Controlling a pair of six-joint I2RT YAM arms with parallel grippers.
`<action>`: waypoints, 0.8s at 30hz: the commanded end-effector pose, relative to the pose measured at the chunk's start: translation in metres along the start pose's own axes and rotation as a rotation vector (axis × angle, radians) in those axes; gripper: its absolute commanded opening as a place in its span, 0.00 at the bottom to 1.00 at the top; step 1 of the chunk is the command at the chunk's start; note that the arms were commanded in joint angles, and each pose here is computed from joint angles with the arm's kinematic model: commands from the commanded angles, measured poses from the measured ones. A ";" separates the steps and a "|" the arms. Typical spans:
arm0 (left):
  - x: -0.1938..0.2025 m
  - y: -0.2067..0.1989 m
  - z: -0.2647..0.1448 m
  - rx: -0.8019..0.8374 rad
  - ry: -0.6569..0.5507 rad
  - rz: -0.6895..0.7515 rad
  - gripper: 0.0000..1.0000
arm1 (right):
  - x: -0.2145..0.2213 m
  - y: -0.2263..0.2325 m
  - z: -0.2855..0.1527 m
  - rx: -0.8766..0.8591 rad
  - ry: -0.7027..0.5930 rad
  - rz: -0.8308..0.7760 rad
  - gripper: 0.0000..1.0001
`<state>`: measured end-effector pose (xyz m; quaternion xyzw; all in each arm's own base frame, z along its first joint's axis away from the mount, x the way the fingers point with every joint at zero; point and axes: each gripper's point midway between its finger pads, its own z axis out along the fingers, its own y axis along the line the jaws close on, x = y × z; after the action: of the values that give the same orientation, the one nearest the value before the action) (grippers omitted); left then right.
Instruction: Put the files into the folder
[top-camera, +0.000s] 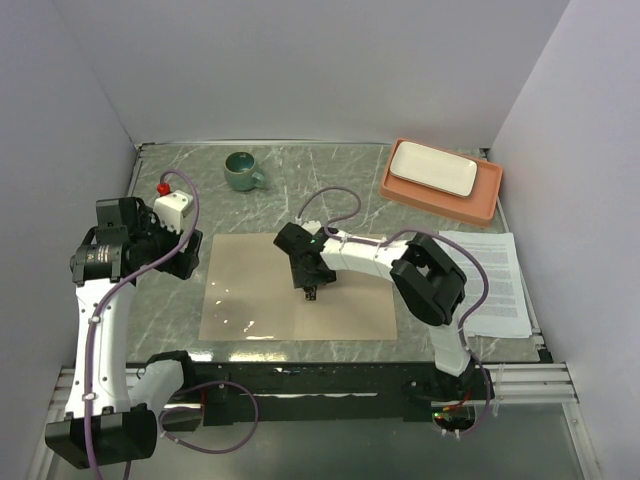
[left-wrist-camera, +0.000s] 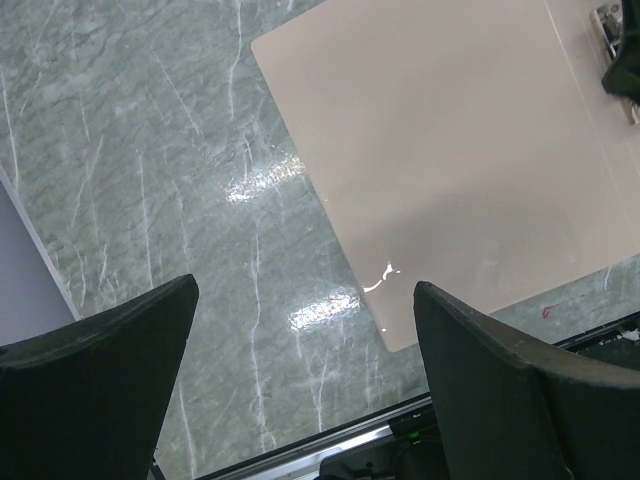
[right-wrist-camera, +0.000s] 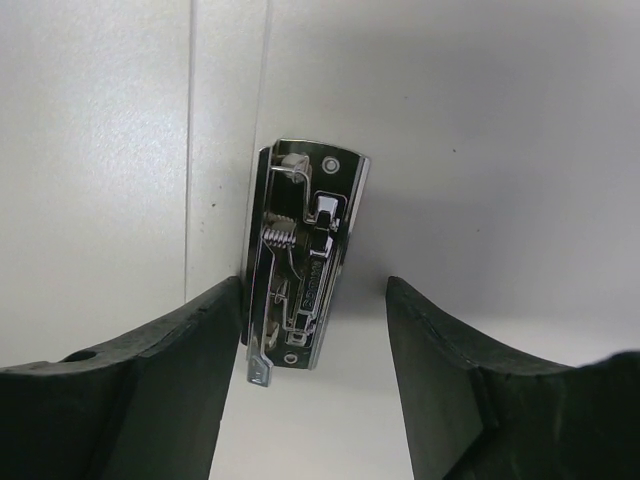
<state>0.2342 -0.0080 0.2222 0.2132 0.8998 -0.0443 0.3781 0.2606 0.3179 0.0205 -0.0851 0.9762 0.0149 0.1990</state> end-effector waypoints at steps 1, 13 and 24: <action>-0.010 0.000 -0.006 -0.012 -0.045 0.023 0.96 | -0.011 -0.023 0.000 0.059 -0.023 0.004 0.64; -0.007 0.004 0.000 -0.028 -0.043 0.021 0.96 | -0.020 -0.030 -0.017 0.049 -0.049 0.078 0.76; -0.019 0.007 -0.011 -0.055 -0.093 0.044 0.96 | -0.090 -0.195 -0.085 0.536 -0.123 0.377 0.95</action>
<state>0.2383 -0.0041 0.2326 0.2125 0.8915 -0.0266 0.3992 0.3234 0.2518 0.0971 0.0324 0.9635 -0.0642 0.2578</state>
